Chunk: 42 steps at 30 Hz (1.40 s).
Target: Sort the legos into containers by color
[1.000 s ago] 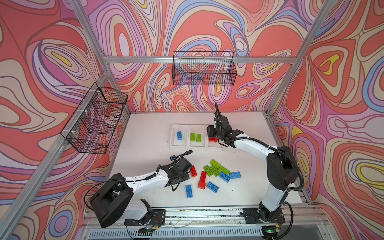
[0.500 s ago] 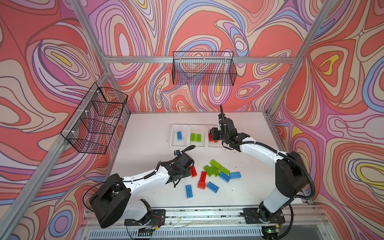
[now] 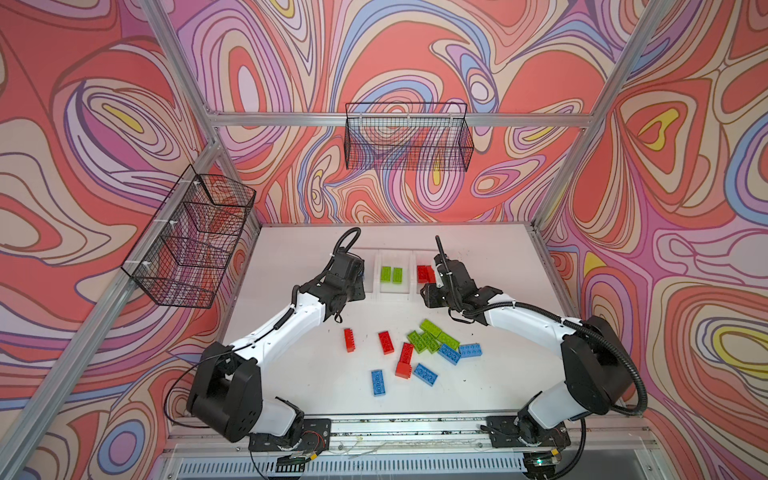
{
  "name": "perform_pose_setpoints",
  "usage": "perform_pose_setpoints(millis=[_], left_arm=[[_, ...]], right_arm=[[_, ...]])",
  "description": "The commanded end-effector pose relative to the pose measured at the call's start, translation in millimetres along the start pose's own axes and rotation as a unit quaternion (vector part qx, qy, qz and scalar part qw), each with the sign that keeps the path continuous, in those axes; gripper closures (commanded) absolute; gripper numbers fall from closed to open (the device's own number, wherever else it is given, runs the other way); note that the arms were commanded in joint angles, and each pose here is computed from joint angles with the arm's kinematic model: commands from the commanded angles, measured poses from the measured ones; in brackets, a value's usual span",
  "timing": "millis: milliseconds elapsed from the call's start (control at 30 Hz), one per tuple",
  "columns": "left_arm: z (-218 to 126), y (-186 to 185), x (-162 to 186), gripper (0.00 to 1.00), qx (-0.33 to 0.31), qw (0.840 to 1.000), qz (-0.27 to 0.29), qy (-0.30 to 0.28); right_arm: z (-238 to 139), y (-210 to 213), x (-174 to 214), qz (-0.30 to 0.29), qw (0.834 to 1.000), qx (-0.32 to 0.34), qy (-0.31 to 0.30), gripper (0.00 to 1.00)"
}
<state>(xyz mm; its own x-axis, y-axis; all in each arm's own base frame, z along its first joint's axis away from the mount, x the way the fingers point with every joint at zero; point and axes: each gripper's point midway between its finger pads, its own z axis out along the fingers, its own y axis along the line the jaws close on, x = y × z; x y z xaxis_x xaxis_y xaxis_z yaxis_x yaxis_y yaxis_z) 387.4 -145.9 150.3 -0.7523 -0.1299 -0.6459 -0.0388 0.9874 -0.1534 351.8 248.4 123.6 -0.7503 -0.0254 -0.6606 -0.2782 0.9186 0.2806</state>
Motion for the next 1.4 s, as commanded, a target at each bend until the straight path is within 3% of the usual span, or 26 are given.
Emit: perform_pose_setpoints(millis=[0, 400, 467, 633, 800, 1000, 1267, 1367], left_arm=[[23.6, -13.9, -21.9, 0.73, 0.024, 0.998, 0.058, 0.001], [103.4, -36.6, -48.2, 0.69, 0.058, 0.998, 0.025, 0.024], [110.8, -37.9, -48.9, 0.65, 0.056, 0.998, 0.020, 0.026], [119.9, -29.8, -46.7, 0.44, 0.035, 0.999, 0.014, 0.035], [93.4, -12.0, -63.0, 0.34, 0.008, 1.000, 0.007, 0.000], [38.5, 12.7, -74.0, 0.33, -0.013, 0.999, 0.004, -0.046], [-17.5, 56.6, -49.2, 0.32, -0.037, 0.997, -0.014, -0.070], [-28.1, 71.6, -33.4, 0.32, -0.048, 0.997, -0.023, -0.062]], right_arm=[[-6.7, 18.1, 10.3, -0.008, 1.000, -0.015, 0.001, 0.51], [-9.4, 36.5, 24.7, -0.008, 1.000, -0.024, 0.008, 0.51], [-7.7, 39.2, 28.2, -0.010, 0.999, -0.027, 0.014, 0.51], [1.1, 47.5, 54.1, -0.035, 0.998, -0.015, 0.049, 0.48], [8.8, 69.2, 76.3, -0.068, 0.994, -0.030, 0.077, 0.46], [17.4, 93.0, 84.3, -0.100, 0.990, -0.047, 0.091, 0.44], [21.0, 123.8, 106.9, -0.151, 0.979, -0.074, 0.118, 0.35], [34.8, 118.5, 124.7, -0.165, 0.975, -0.048, 0.142, 0.35]])
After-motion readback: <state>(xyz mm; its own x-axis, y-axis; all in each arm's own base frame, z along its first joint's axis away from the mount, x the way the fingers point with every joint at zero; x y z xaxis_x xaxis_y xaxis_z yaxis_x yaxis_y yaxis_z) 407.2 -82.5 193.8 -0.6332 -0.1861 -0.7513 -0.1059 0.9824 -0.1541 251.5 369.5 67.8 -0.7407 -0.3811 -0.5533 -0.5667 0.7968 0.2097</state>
